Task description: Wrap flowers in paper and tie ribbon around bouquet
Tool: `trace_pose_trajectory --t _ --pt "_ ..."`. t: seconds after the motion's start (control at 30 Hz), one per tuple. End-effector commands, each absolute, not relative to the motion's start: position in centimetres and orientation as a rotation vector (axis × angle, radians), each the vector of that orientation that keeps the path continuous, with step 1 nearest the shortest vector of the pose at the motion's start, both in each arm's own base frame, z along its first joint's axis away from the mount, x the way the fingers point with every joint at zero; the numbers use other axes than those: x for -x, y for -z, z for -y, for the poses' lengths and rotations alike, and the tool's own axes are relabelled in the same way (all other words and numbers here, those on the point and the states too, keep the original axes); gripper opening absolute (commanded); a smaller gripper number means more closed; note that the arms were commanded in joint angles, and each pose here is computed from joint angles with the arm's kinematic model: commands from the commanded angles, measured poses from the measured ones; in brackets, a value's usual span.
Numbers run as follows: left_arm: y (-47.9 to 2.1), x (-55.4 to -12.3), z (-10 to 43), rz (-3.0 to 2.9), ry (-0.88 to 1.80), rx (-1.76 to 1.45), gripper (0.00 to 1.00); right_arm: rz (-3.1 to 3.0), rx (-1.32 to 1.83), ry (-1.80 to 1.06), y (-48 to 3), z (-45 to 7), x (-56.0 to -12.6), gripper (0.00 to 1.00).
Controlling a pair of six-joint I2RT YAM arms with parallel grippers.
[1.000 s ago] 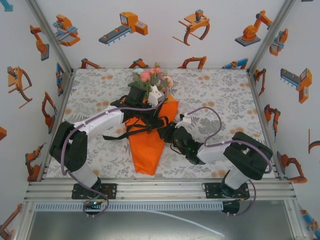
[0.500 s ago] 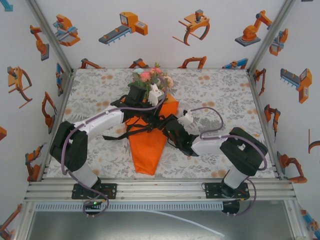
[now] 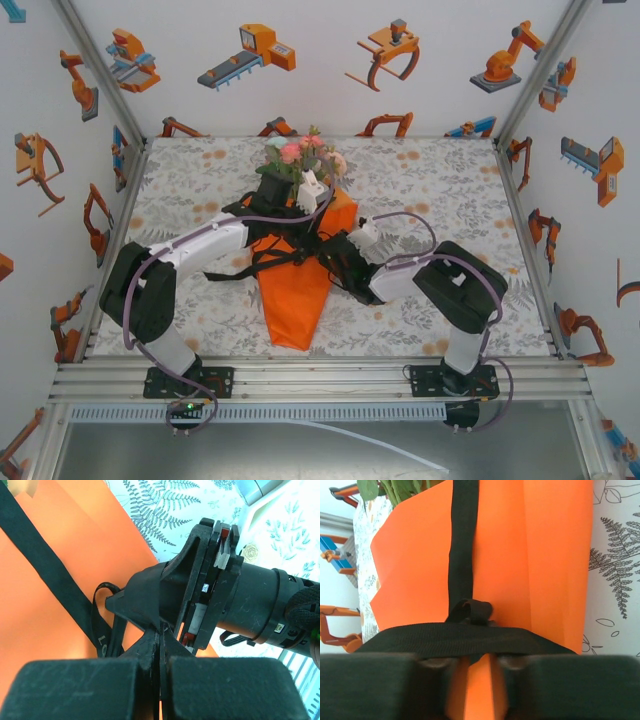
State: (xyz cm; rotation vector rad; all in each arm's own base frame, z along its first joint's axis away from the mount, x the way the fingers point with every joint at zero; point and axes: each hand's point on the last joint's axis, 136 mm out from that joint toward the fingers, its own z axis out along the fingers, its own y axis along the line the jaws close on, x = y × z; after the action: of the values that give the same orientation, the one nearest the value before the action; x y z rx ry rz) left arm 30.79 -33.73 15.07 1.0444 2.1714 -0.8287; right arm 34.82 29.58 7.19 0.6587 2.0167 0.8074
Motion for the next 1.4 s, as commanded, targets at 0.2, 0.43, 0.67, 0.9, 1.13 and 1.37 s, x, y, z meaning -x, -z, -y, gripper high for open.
trace_pose_trajectory --t 0.2,0.43,0.67,0.9,1.13,1.37 --pt "-15.6 -31.2 33.2 -2.151 0.774 -1.03 0.0 -1.916 -0.542 -0.881 -11.5 -29.6 -34.4 0.0" --pt "-15.1 -34.1 30.8 -2.207 0.609 -0.905 0.0 -1.941 -0.211 -0.976 -15.1 -31.5 -27.7 0.0" --pt "-14.1 -34.1 29.4 -2.26 0.571 -0.903 0.0 -1.884 -0.129 -0.891 -16.1 -28.5 -24.9 0.0" --pt "-11.6 -30.8 27.9 -2.322 0.573 -1.007 0.0 -1.738 -0.198 -0.764 -19.4 -24.3 -25.4 0.0" --pt "-13.2 -27.5 30.4 -2.192 0.82 -1.128 0.25 -1.705 -0.188 -0.683 -19.3 -21.9 -25.0 0.0" --pt "-17.0 -31.0 30.5 -2.118 0.721 -1.034 0.49 -1.768 -0.077 -0.703 -18.2 -22.8 -24.0 0.0"
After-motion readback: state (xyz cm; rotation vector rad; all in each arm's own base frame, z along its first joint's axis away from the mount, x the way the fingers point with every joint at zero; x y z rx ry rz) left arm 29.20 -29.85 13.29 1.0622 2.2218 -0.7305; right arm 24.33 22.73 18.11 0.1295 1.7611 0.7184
